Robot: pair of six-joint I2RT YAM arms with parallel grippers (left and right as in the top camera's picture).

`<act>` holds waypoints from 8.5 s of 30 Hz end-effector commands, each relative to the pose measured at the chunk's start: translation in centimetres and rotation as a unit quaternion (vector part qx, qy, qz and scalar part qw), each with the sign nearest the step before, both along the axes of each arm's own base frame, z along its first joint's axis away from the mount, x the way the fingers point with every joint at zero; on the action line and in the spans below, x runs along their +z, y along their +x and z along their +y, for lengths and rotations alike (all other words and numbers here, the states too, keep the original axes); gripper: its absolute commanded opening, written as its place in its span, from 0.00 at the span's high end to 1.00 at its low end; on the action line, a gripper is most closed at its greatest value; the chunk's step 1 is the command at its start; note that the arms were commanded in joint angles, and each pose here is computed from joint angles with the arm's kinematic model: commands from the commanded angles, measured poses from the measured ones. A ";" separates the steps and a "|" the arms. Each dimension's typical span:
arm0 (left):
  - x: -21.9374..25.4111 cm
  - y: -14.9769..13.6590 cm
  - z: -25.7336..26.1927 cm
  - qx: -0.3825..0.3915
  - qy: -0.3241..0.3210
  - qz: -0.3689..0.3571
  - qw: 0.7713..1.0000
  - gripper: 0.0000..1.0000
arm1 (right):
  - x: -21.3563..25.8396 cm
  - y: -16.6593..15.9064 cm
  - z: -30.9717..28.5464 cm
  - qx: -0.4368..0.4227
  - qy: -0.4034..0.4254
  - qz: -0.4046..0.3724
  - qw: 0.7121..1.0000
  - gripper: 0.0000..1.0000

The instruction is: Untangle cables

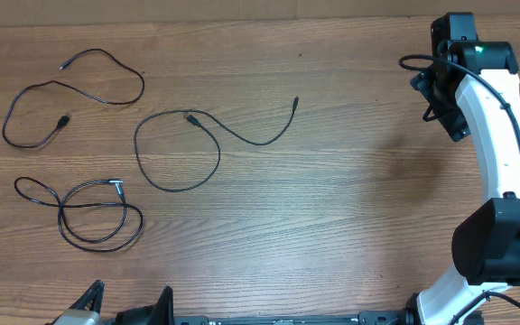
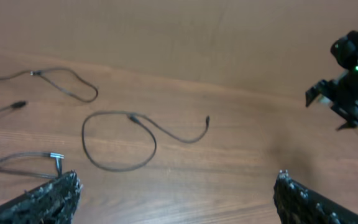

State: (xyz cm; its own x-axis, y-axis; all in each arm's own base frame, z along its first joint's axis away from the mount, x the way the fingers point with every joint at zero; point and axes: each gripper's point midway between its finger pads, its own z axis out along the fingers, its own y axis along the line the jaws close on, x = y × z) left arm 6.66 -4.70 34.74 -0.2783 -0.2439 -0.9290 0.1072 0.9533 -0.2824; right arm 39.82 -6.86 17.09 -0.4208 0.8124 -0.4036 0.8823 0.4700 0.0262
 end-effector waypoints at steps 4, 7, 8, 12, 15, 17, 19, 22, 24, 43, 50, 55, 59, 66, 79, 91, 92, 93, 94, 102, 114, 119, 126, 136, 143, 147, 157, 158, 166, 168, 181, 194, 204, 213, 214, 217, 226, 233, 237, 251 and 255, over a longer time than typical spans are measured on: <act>-2.6 2.4 0.6 0.005 0.014 -0.032 0.999 0.01 | 1.0 0.4 -0.4 -0.009 -0.006 -0.018 1.000 0.00; -3.5 4.0 0.9 0.005 0.039 -0.056 0.998 0.00 | 1.0 0.4 -0.4 -0.009 -0.006 -0.018 1.000 0.00; -3.8 4.5 1.0 0.003 0.051 -0.065 0.997 0.01 | 1.0 0.4 -0.4 -0.009 -0.006 -0.018 1.000 0.00; -5.2 7.2 1.5 -0.005 0.092 -0.078 0.993 0.00 | 1.0 0.4 -0.4 -0.009 -0.006 -0.018 1.000 0.00; -6.8 9.1 1.9 -0.013 0.134 -0.084 0.987 0.01 | 1.0 0.4 -0.4 -0.009 -0.006 -0.018 1.000 0.00; -8.2 10.5 2.1 -0.018 0.161 -0.086 0.983 0.01 | 1.0 0.4 -0.4 -0.009 -0.006 -0.018 1.000 0.00; -10.4 11.8 2.3 -0.024 0.173 -0.074 0.982 0.00 | 1.0 0.4 -0.4 -0.009 -0.006 -0.018 1.000 0.00; -13.6 13.1 2.2 -0.035 0.161 -0.048 0.985 0.00 | 1.0 0.4 -0.4 -0.009 -0.006 -0.018 1.000 0.00; -15.1 14.0 2.2 -0.034 0.131 -0.041 0.990 0.00 | 1.0 0.4 -0.4 -0.009 -0.006 -0.018 1.000 0.00; -18.5 17.4 6.3 0.102 0.045 -0.069 0.991 0.00 | 1.0 0.4 -0.4 -0.009 -0.006 -0.018 1.000 0.00; -19.1 17.6 6.3 0.100 0.067 -0.073 0.990 0.01 | 1.0 0.4 -0.4 -0.009 -0.006 -0.018 1.000 0.00; -19.2 17.6 6.5 0.105 0.073 -0.073 0.989 0.01 | 1.0 0.4 -0.4 -0.009 -0.006 -0.018 1.000 0.00; -19.0 17.9 6.7 0.113 0.065 -0.090 0.987 0.01 | 1.0 0.4 -0.4 -0.009 -0.006 -0.018 1.000 0.00; -19.1 17.9 6.9 0.120 0.055 -0.087 0.987 0.01 | 1.0 0.4 -0.4 -0.009 -0.006 -0.018 1.000 0.00; -19.1 17.9 6.9 0.120 0.055 -0.087 0.987 0.00 | 1.0 0.4 -0.4 -0.009 -0.006 -0.018 1.000 0.00; -19.1 17.9 3.7 0.056 0.049 -0.091 0.993 0.01 | 1.0 0.4 -0.4 -0.009 -0.006 -0.018 1.000 0.00; -19.1 17.9 3.4 0.050 0.048 -0.091 0.993 0.01 | 1.0 0.4 -0.4 -0.009 -0.006 -0.018 1.000 0.00; -19.1 17.9 3.2 0.045 0.048 -0.091 0.994 0.00 | 1.0 0.4 -0.4 -0.009 -0.006 -0.018 1.000 0.00; -19.1 17.9 3.0 0.043 0.048 -0.091 0.994 0.01 | 1.0 0.4 -0.4 -0.009 -0.006 -0.018 1.000 0.00; -19.1 17.9 3.1 0.044 0.048 -0.090 0.994 0.01 | 1.0 0.4 -0.4 -0.009 -0.006 -0.018 1.000 0.00; -19.1 17.9 3.1 0.045 0.048 -0.090 0.994 0.00 | 1.0 0.4 -0.4 -0.009 -0.006 -0.018 1.000 0.00; -19.1 17.9 3.1 0.044 0.048 -0.090 0.994 0.01 | 1.0 0.4 -0.4 -0.009 -0.006 -0.018 1.000 0.00; -19.1 17.9 3.1 0.044 0.048 -0.090 0.994 0.01 | 1.0 0.4 -0.4 -0.009 -0.006 -0.018 1.000 0.00; -19.1 17.9 3.1 0.044 0.048 -0.090 0.994 0.01 | 0.5 0.5 -0.4 -0.009 -0.006 -0.011 1.000 0.00; -19.1 17.9 3.1 0.044 0.048 -0.090 0.994 0.00 | 1.0 0.4 -0.3 -0.008 -0.006 -0.017 1.000 0.00; -19.1 17.9 3.1 0.044 0.048 -0.090 0.994 0.00 | 2.2 0.2 -0.3 -0.008 -0.006 -0.033 0.999 0.00; -19.1 17.9 3.1 0.045 0.048 -0.090 0.994 0.01 | 9.9 -2.2 -0.2 -0.009 -0.008 -0.136 0.991 0.00; -19.1 17.9 3.1 0.045 0.048 -0.090 0.994 0.00 | 10.8 -2.7 -0.2 -0.009 -0.008 -0.149 0.989 0.00; -19.1 17.9 3.1 0.045 0.048 -0.090 0.994 0.01 | 17.8 -6.9 -0.1 -0.009 -0.010 -0.252 0.968 0.00; -19.1 17.9 3.1 0.044 0.048 -0.090 0.994 0.00 | 19.5 -8.2 -0.1 -0.009 -0.011 -0.278 0.960 0.00; -19.1 17.9 3.1 0.044 0.048 -0.090 0.994 0.01 | 28.6 -21.0 -0.5 -0.026 -0.033 -0.450 0.892 0.00; -19.1 17.9 3.1 0.045 0.048 -0.090 0.994 0.01 | 27.6 -33.5 -0.8 -0.040 -0.048 -0.498 0.865 0.00; -19.1 17.9 3.1 0.044 0.048 -0.090 0.994 0.00 | 23.0 -33.4 -0.4 -0.032 -0.039 -0.484 0.874 0.00; -19.1 17.9 3.1 0.044 0.048 -0.090 0.994 0.01 | 17.4 -27.5 1.1 0.005 -0.001 -0.513 0.859 0.00; -19.1 17.9 3.1 0.044 0.048 -0.090 0.994 0.00 | 16.5 -26.6 1.2 0.008 0.002 -0.511 0.859 0.00; -19.1 17.9 3.1 0.044 0.048 -0.090 0.994 0.00 | 13.9 -23.7 1.8 0.024 0.013 -0.507 0.861 0.00; -19.1 17.9 3.1 0.044 0.048 -0.090 0.994 0.00 | 11.1 -18.8 5.1 0.164 -0.012 -0.594 0.787 0.00; -19.1 17.9 3.1 0.044 0.048 -0.090 0.994 0.00 | 9.0 -17.3 4.9 0.170 -0.031 -0.631 0.756 0.00; -19.1 17.9 3.1 0.044 0.048 -0.090 0.994 0.00 | 7.2 -16.4 4.4 0.163 -0.038 -0.637 0.753 0.00; -19.1 17.9 3.1 0.044 0.048 -0.090 0.994 0.01 | 4.1 -15.7 4.6 0.168 -0.033 -0.630 0.757 0.00; -19.1 17.9 3.1 0.045 0.048 -0.090 0.994 0.01 | 2.7 -15.4 4.6 0.168 -0.032 -0.626 0.761 0.00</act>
State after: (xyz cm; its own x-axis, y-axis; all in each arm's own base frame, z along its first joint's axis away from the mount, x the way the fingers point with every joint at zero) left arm 24.58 -1.63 15.70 -0.0904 -0.1551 -0.9838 0.0668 0.9846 -0.1614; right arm 24.24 -2.29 20.95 0.1537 0.7139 -0.6832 0.0122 0.6900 0.7238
